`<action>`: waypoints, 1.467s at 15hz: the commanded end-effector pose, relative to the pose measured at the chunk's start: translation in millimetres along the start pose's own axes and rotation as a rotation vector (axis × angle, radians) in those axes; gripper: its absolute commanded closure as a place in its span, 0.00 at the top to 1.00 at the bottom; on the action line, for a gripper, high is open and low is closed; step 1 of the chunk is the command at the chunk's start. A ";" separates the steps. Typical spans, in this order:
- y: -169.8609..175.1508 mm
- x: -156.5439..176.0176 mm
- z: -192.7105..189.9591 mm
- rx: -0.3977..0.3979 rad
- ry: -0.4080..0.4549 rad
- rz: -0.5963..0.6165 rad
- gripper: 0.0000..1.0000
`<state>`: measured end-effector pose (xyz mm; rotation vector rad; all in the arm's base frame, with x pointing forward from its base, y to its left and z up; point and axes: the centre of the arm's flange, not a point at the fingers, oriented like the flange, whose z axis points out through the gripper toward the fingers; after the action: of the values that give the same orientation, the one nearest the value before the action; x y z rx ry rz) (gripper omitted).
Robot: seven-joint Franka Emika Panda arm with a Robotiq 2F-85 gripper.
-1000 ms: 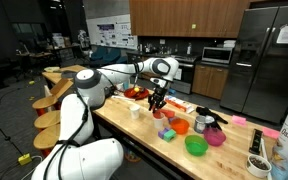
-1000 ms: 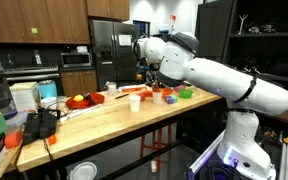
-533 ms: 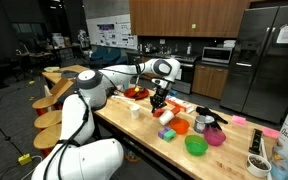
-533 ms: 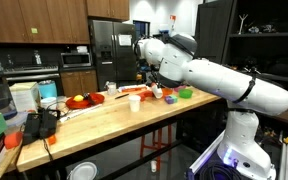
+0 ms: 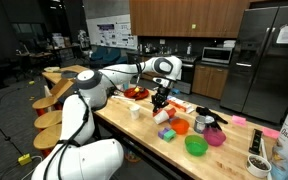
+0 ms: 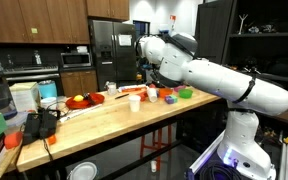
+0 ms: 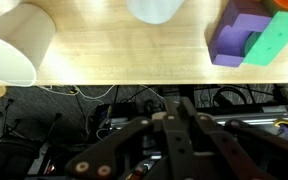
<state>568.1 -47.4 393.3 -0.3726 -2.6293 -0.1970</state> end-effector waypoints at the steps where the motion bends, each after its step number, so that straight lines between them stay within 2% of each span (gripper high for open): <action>1: -3.8 8.2 -6.1 -0.004 -0.025 0.017 0.42; 9: -5.3 -8.6 -1.7 -0.021 -0.018 0.011 0.97; 11: -6.4 -17.6 -1.4 -0.025 0.001 -0.012 1.00; 15: -1.3 -35.1 3.5 -0.054 0.129 -0.162 1.00; 16: -0.2 -34.2 4.9 -0.054 0.133 -0.188 1.00; 17: 1.7 -33.3 20.8 -0.012 0.114 -0.127 1.00; 22: 3.3 -33.6 13.7 -0.033 0.127 -0.174 1.00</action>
<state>591.6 -49.1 365.6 -0.1367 -2.5352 -0.3107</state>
